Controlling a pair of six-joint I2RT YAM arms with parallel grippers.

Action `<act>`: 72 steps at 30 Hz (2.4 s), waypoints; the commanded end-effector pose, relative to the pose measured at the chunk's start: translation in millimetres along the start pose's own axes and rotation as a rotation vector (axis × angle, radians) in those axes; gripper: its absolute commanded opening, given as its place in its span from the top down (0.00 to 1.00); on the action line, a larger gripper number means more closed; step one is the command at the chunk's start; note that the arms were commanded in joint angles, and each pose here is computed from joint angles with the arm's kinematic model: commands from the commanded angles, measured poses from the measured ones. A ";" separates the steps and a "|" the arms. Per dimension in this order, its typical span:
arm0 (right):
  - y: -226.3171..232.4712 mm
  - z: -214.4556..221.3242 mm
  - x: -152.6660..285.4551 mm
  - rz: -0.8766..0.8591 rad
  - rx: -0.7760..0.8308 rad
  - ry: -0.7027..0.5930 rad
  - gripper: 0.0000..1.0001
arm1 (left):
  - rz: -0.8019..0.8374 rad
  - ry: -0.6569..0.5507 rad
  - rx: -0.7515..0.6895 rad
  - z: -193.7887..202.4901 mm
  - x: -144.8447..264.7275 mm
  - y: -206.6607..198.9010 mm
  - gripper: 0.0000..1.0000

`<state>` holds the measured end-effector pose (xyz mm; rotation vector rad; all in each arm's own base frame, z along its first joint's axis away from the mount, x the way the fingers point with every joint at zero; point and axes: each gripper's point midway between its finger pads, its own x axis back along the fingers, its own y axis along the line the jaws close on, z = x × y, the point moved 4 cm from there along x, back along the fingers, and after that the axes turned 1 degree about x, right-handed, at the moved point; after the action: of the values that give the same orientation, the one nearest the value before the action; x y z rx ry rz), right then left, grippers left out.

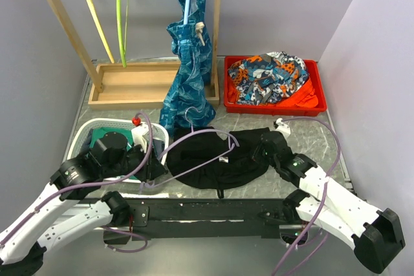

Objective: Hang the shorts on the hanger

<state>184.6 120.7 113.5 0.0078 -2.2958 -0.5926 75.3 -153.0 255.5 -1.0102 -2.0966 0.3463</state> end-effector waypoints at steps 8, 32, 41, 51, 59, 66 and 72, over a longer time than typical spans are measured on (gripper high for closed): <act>24.3 -32.0 9.8 -0.006 0.025 -0.092 0.99 | 0.062 0.018 -0.077 -6.7 -12.2 -15.0 0.99; 95.4 -88.0 61.1 -0.139 0.237 -0.218 1.00 | -0.057 -0.228 -0.310 -31.7 -76.7 -78.7 0.99; 82.8 -95.3 86.8 -0.163 0.225 -0.267 1.00 | -0.178 -0.375 -0.273 -31.8 -90.9 -51.2 0.99; 88.4 -105.8 105.9 -0.217 0.197 -0.300 1.00 | -0.065 -0.387 -0.327 -19.5 -99.2 -64.9 0.99; 96.2 -117.1 98.9 -0.169 0.150 -0.265 1.00 | -0.002 -0.417 -0.331 -4.2 -111.6 -69.2 0.99; 105.2 -111.9 98.7 -0.212 0.108 -0.197 0.92 | 0.007 -0.477 -0.327 -3.5 -119.4 -67.2 0.99; 75.3 -117.8 108.1 -0.120 -0.009 -0.162 0.44 | -0.016 -0.492 -0.344 4.2 -132.3 -59.7 0.99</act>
<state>203.8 141.7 270.7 0.1749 -2.4862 -0.5589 88.0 -279.9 191.5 -1.1571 -2.5930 0.0748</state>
